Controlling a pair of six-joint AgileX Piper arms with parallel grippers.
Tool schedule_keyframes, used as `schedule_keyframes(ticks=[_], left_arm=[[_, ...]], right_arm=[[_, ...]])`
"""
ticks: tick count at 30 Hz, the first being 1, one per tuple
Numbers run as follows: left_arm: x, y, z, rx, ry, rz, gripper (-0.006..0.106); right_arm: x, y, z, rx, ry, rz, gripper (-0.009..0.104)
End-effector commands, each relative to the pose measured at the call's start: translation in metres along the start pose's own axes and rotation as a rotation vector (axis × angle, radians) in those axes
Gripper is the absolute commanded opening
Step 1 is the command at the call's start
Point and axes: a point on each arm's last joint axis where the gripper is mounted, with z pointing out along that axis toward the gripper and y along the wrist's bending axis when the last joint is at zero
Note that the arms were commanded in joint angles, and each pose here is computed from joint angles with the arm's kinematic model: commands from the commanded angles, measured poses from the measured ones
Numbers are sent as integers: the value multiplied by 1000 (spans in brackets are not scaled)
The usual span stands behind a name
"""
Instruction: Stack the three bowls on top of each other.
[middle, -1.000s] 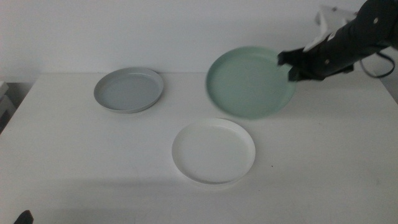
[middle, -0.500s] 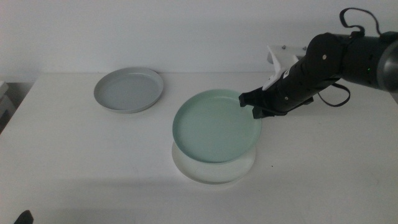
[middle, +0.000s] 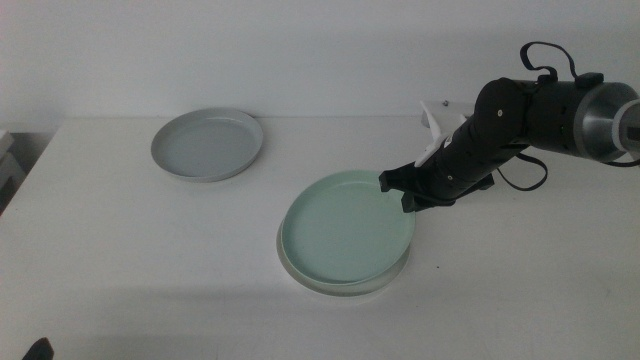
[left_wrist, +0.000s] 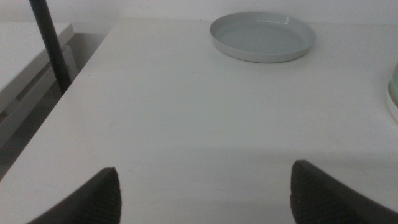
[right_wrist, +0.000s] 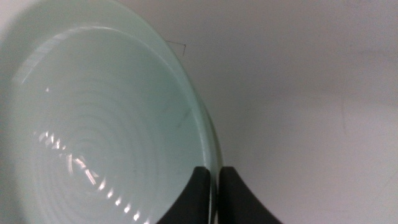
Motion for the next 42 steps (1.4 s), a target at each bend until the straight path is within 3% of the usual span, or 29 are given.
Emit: schedule_keyframes(ticks=[1,8,11,14,21,28,36,42], left_arm=[[-6,0,-1,5,-84,-12,89],[-6,0,-1,5,-84,-12,89],[-6,0,-1,5,-84,-12,89],[-6,0,-1,5,-84,-12,89],[-6,0,-1,5,-84,-12,89],[-6,0,-1,5,-84,-12,89],[-6,0,-1,5,-84,-12,89],[-6,0,-1,5,-84,-12,89]], right_arm=[[-14,10,-25,-36,-106,-6,10],[-15,13,-40,-40,-110,-21,45],[-17,17,-72,-49,-158,-50,61],[-17,25,-121,-61,-252,-117,69],[14,38,-249,-95,-461,-285,71],[73,41,-327,-141,-544,-454,71],[146,28,-361,-156,-643,-512,71],[159,23,-369,-129,-701,-510,71]])
